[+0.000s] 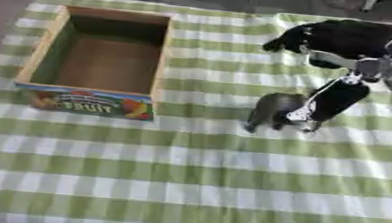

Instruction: Pick up objects on the table and place them in the box.

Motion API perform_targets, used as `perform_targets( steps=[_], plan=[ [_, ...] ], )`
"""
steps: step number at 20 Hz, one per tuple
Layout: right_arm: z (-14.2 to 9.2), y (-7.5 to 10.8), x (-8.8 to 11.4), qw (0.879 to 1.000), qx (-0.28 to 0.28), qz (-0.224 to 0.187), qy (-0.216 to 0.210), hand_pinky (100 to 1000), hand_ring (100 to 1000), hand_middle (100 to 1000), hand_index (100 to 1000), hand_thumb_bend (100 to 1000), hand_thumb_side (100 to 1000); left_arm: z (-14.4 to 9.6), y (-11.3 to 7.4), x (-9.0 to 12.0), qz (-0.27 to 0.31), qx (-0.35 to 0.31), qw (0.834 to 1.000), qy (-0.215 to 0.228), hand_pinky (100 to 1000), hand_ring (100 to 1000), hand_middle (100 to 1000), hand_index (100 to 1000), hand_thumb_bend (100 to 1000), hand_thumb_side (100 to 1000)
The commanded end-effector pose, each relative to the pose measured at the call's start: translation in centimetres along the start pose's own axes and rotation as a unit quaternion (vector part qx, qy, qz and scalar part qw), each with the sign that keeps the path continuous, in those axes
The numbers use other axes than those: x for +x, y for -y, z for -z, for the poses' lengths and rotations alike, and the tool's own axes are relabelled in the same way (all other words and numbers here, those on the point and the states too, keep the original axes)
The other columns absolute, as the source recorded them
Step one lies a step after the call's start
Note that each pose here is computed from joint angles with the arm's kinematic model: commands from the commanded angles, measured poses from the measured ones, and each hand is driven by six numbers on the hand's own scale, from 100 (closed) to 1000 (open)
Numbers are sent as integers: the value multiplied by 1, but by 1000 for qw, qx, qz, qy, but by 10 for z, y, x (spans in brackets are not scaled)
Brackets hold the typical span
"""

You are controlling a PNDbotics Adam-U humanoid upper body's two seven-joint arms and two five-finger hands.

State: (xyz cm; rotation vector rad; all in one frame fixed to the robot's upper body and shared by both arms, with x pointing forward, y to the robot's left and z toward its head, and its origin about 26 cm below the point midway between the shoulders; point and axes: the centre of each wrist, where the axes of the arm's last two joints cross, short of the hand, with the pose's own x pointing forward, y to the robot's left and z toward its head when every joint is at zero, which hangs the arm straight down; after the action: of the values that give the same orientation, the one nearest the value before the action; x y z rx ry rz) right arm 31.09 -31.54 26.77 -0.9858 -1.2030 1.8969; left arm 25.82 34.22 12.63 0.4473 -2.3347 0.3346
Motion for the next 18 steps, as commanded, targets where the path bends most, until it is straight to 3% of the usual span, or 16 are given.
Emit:
perform_targets(
  steps=[1,7,18],
  plan=[
    [3,0,-9,1000,10,-6,-25,948,972,867,1000,548,557,6,1,7,-2,-9,1000,17,302,362,645,465,100,733],
    [14,-16,-22,998,38,7,-42,945,973,865,1000,554,553,6,1,7,-2,-9,1000,16,302,362,646,464,100,733],
    [24,-29,-39,996,62,15,-62,938,964,841,969,519,527,5,1,7,-3,-8,1000,16,302,362,646,461,100,734]
  ],
)
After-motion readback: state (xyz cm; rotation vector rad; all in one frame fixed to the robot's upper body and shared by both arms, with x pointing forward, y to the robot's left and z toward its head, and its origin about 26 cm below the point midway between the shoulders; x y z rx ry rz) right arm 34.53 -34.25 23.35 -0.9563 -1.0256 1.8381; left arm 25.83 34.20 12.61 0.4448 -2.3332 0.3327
